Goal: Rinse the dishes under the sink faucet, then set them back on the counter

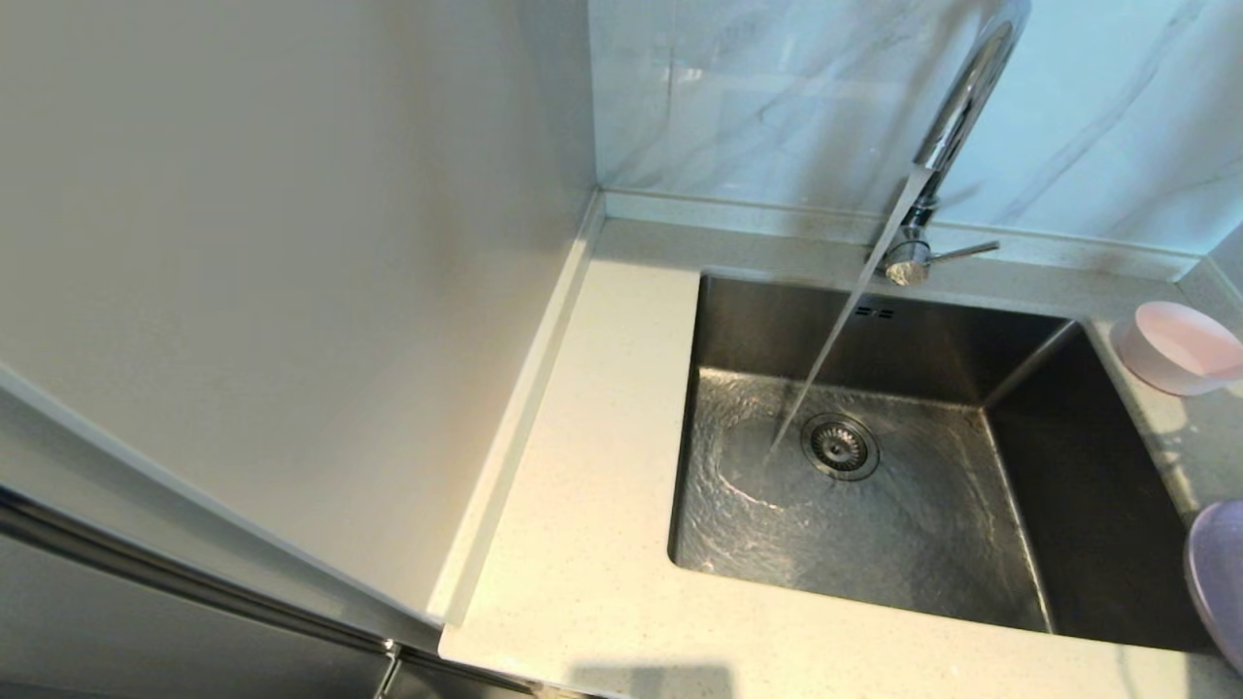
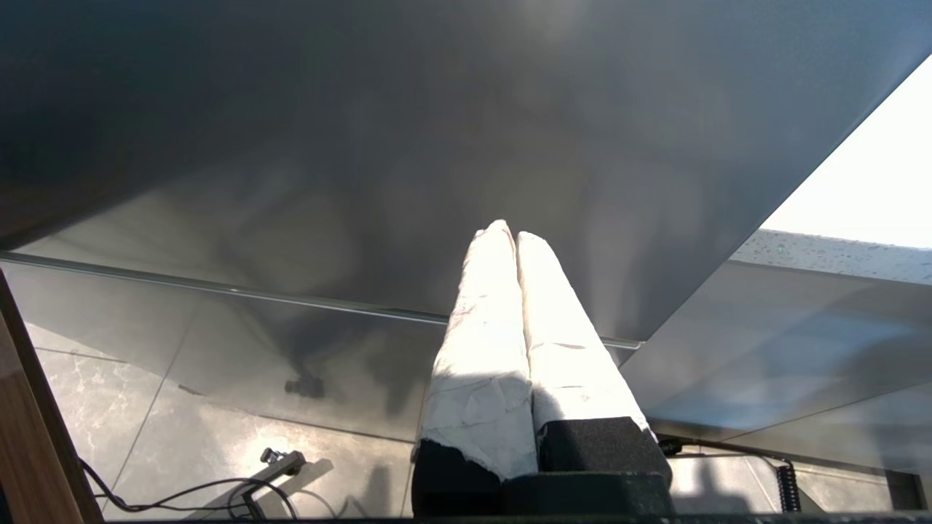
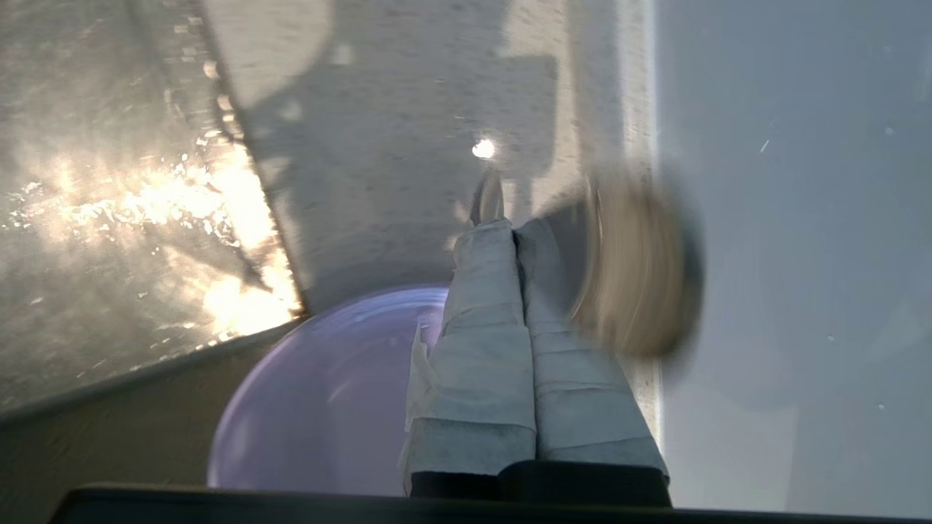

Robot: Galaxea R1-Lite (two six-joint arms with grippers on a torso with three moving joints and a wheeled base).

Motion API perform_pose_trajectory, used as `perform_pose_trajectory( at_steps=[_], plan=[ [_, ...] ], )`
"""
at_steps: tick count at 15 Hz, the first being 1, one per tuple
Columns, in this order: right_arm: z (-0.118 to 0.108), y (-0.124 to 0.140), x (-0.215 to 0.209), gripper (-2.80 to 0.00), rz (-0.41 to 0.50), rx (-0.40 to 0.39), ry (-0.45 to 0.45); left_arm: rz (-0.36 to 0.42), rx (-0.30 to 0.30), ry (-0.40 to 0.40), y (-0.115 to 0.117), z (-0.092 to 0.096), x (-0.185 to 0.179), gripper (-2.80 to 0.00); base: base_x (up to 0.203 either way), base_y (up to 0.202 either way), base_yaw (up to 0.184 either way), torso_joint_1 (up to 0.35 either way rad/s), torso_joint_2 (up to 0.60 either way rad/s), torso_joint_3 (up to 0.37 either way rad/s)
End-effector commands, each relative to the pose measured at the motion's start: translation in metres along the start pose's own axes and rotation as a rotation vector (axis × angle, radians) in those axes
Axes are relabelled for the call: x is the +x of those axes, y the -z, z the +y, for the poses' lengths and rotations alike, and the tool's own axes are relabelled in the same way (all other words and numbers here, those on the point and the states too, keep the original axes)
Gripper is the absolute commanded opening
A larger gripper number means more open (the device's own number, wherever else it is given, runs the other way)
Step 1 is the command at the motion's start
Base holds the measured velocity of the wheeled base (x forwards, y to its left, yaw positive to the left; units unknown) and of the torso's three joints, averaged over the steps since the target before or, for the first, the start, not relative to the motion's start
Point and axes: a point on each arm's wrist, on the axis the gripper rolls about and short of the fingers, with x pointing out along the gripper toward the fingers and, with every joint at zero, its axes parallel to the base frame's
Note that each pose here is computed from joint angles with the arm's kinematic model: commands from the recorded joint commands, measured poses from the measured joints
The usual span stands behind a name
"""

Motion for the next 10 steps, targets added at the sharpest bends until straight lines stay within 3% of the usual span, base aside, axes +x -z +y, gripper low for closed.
perform_pose_trajectory(
  at_steps=[1,10],
  plan=[
    [0.003,0.003,-0.016,-2.80,-0.035,-0.033,-0.053,0.000,0.000,0.000,0.000,0.000,0.000,-2.80,0.000,0.000,0.000,0.000,0.00,0.000],
    [0.024,0.014,-0.041,-2.80,-0.067,-0.099,-0.111,0.000,0.000,0.000,0.000,0.000,0.000,-2.80,0.000,0.000,0.000,0.000,0.00,0.000]
  ],
)
